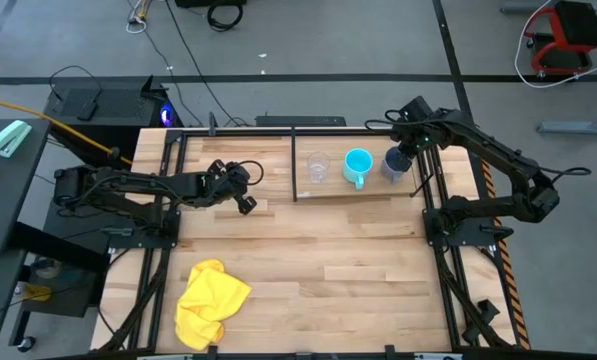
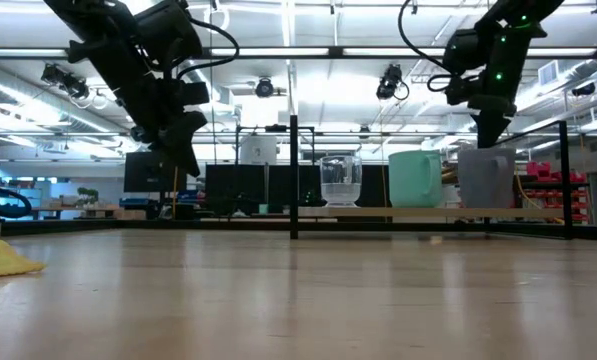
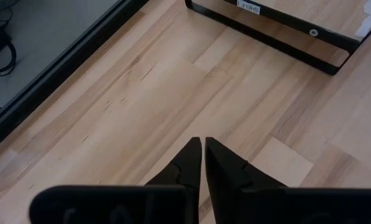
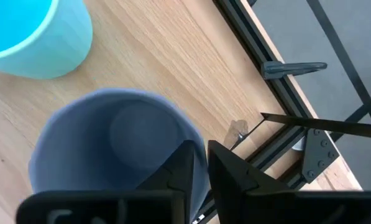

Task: Stack small to large cups/mugs on shelf
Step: Put the blue mug on the shelf

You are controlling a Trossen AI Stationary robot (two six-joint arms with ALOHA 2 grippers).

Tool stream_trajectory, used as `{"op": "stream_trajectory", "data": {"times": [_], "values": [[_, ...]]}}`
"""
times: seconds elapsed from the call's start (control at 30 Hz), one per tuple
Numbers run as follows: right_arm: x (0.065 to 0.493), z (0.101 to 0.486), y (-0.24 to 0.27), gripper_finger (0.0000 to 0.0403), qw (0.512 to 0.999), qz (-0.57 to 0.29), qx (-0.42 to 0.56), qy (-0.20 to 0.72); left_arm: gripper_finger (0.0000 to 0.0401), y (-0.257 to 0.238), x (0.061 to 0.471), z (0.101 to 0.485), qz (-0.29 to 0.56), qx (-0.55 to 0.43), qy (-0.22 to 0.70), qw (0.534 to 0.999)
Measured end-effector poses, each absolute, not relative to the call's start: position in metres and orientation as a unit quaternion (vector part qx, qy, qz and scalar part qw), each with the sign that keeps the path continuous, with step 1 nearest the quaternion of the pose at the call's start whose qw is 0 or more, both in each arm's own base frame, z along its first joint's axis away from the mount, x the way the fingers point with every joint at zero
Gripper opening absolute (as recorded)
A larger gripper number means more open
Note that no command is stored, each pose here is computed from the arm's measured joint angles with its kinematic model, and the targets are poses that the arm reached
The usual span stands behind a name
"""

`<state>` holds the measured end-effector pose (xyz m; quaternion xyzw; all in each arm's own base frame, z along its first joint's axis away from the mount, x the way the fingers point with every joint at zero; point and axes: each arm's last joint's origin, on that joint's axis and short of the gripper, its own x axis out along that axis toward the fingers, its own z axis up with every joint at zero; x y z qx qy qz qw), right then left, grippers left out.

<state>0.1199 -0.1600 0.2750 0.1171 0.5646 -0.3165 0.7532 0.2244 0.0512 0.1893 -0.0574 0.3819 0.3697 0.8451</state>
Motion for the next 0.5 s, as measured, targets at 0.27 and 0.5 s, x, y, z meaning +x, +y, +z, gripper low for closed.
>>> {"op": "stream_trajectory", "data": {"times": [0.27,0.5], "values": [[0.1226,0.2769,-0.1634,0.0057,0.764,-0.327,0.111,0.545,0.0013,0.0512,0.2246,0.1894,0.37,-0.058,0.381,0.846],[0.1223,0.2789,-0.1648,0.0058,0.754,-0.362,0.107,0.538,0.0017,0.0512,0.2247,0.1895,0.37,-0.058,0.38,0.846]]}}
